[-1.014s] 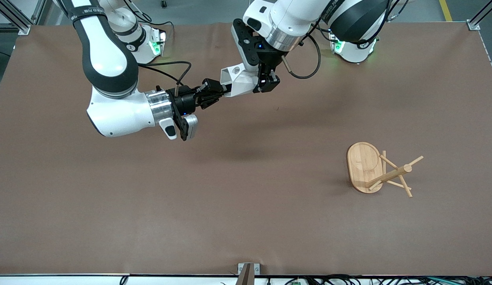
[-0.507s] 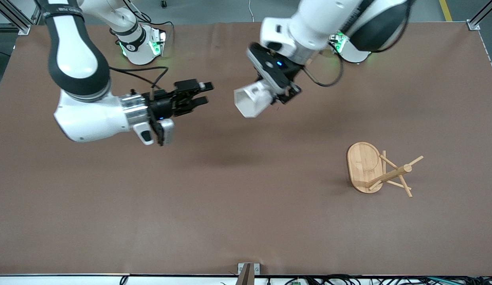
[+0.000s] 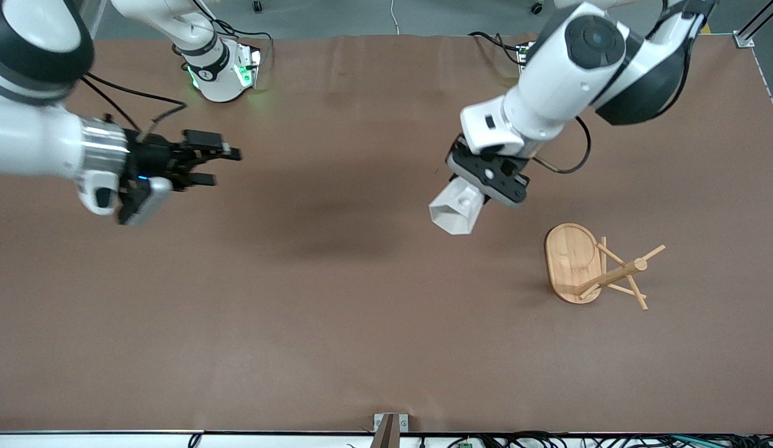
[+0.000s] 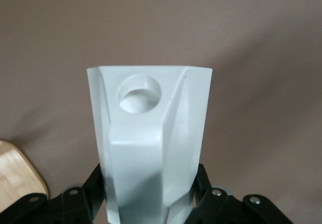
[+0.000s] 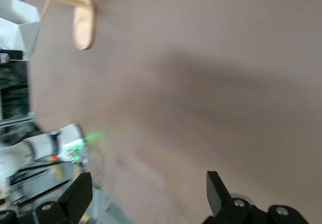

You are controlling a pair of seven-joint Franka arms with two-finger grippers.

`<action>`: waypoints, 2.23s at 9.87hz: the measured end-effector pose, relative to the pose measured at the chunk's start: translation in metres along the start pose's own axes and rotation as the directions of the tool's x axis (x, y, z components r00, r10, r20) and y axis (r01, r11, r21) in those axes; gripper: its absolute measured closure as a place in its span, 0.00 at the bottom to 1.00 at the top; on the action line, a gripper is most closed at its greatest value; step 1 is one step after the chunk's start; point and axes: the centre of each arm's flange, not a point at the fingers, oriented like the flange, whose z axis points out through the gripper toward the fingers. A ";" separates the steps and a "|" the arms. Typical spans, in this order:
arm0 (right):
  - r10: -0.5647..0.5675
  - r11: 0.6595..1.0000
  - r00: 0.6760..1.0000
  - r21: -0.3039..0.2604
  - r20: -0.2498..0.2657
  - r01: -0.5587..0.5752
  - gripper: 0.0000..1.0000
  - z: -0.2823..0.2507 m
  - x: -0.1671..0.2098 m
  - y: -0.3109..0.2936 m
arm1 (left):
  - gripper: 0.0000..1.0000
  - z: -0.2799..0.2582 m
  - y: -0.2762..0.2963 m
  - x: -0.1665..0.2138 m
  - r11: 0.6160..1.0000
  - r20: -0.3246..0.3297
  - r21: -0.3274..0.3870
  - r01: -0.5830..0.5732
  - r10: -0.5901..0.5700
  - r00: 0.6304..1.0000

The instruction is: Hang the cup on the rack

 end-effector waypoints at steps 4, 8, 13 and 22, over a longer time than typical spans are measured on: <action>0.157 0.937 0.975 -0.288 -0.158 -0.197 0.00 -0.091 -0.036 0.029 | 0.28 0.046 -0.076 -0.024 0.994 0.099 0.085 0.065 -0.073 0.992; 0.164 0.847 0.955 -0.461 -0.246 -0.265 0.00 -0.140 -0.061 0.008 | 0.28 0.050 -0.139 -0.041 0.985 0.117 0.103 0.136 -0.148 0.982; 0.204 0.830 0.943 -0.464 -0.263 -0.308 0.00 -0.166 -0.091 0.012 | 0.28 0.056 -0.194 -0.060 0.993 0.145 0.080 0.091 -0.102 0.984; 0.262 0.797 0.934 -0.490 -0.244 -0.352 0.00 -0.149 -0.078 0.050 | 0.28 0.049 -0.239 -0.077 0.996 0.155 0.067 0.062 -0.072 0.985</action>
